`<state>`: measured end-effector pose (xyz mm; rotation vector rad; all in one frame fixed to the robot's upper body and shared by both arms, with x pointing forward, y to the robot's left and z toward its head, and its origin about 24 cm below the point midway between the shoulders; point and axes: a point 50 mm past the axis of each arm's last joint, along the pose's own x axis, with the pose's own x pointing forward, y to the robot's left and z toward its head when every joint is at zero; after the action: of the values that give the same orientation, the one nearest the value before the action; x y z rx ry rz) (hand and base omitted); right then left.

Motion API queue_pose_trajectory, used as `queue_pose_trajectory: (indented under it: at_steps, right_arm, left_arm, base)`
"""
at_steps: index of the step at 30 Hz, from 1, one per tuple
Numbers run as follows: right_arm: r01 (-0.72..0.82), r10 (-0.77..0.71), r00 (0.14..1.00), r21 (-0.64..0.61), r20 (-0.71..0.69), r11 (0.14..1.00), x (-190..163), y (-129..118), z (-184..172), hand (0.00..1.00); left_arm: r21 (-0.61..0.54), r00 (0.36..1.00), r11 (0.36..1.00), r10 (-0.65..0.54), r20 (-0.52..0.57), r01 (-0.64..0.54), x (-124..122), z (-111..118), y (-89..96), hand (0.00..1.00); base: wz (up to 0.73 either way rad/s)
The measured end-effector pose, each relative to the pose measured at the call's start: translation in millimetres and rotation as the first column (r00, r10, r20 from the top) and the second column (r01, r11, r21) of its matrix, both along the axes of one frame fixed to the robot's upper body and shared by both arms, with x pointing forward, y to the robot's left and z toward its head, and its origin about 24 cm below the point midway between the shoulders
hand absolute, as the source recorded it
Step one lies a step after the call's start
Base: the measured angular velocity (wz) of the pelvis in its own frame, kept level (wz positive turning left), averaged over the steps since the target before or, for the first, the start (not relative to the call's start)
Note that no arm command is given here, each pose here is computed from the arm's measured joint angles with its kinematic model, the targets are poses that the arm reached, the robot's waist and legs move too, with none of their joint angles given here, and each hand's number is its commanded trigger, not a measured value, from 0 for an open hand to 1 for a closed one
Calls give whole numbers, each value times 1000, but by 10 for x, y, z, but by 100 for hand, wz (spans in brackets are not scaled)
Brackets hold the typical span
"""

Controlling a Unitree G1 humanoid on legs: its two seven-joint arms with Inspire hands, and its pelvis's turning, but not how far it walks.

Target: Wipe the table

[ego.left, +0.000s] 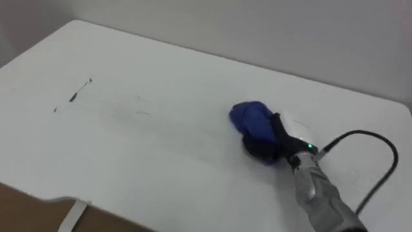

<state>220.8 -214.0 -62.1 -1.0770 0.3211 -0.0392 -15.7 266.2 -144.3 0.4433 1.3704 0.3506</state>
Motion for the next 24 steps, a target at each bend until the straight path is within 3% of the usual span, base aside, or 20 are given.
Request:
queue_pose_trajectory:
  at_steps: [5, 8, 13, 18, 20, 21, 23, 24]
  right_arm:
    - [234, -233, 972, -49, 23, 971, -448, -547, -62, 100]
    - [266, -265, 964, -46, 22, 963, -471, -615, -48, 100]
    - [229, -230, 973, -33, -13, 973, -191, -370, -25, 100]
    - [34, -37, 998, -47, -60, 998, 165, 116, 108, 100]
    - [2, -7, 998, -84, -60, 996, 187, 147, 135, 62]
    - [-5, -1, 998, -90, -63, 996, 190, 129, 143, 58]
    - [-11, 5, 998, -87, -62, 996, 189, 133, 147, 0]
    - [-10, 5, 998, -87, -63, 996, 187, 132, 144, 0]
  left_arm:
    - [21, 1000, 1000, 2, 23, -3, 49, 21, 67, 0]
    - [18, 997, 1000, -17, 70, 16, 200, 23, 43, 0]
    - [3, 988, 996, -85, 128, 85, 479, -3, -111, 0]
    - [-17, 986, 991, -133, 104, 135, 528, -38, -221, 0]
    - [-21, 987, 991, -131, 90, 133, 500, -45, -229, 0]
    - [-21, 989, 991, -128, 80, 130, 462, -46, -226, 0]
    - [-22, 990, 992, -122, 65, 123, 407, -47, -217, 0]
    - [-26, 991, 992, -120, 57, 122, 373, -50, -218, 0]
  base:
    - [-17]
    - [-26]
    - [-28]
    - [-14]
    - [0]
    - [0]
    - [0]
    - [4]
